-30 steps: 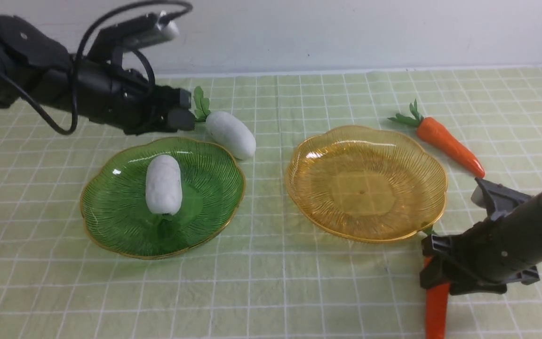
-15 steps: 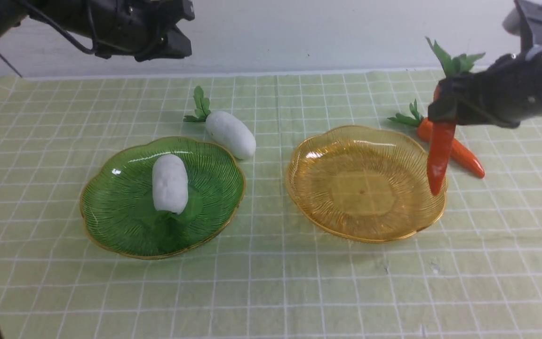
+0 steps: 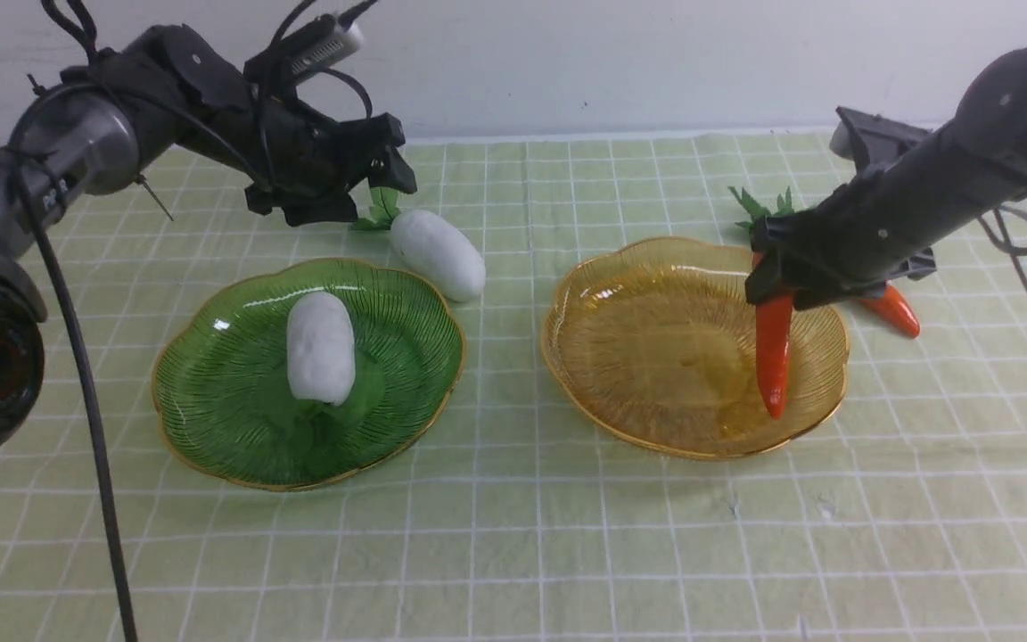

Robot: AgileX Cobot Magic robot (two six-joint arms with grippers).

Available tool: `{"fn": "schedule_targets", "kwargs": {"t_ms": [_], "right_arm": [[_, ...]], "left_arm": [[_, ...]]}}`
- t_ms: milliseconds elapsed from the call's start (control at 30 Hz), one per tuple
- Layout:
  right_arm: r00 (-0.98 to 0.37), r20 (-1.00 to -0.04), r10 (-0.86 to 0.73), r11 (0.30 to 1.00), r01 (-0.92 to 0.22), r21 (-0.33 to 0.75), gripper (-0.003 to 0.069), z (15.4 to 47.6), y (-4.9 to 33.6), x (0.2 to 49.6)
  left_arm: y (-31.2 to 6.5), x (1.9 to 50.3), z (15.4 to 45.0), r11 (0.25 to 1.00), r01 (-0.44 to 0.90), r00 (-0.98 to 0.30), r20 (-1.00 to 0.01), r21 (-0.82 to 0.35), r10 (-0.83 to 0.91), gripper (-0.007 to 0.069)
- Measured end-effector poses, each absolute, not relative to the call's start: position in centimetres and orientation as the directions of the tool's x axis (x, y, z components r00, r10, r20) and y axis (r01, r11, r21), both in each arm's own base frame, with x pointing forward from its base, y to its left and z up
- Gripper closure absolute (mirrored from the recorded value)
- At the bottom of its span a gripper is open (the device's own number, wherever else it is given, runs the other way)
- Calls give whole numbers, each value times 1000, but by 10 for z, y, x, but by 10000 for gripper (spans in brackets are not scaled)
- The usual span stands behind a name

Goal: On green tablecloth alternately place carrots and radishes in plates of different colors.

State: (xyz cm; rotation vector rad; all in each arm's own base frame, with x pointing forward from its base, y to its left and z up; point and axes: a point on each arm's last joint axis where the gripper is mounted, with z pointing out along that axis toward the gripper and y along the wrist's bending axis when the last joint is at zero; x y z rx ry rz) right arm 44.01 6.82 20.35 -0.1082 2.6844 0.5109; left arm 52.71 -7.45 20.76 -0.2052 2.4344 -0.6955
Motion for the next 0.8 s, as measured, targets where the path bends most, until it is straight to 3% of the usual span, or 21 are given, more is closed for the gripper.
{"fn": "schedule_targets", "kwargs": {"t_ms": [167,267,533,800], "right_arm": [[-914,-407,-6,929,-155,336,68,206,69,441],[-916,-402,-11,928,-159,336,22,206,69,440],[-924,-380,-33,926,-172,336,4,205,69,438],[-921,-385,-55,926,-191,326,32,205,69,438]], "left_arm": [[-78,532,187,854,41,-819,-507,-518,-268,62],[-81,535,180,859,55,-808,-529,-509,-261,62],[-99,540,161,842,57,-789,-541,-537,-292,62],[-110,541,161,843,78,-770,-569,-532,-288,62]]}}
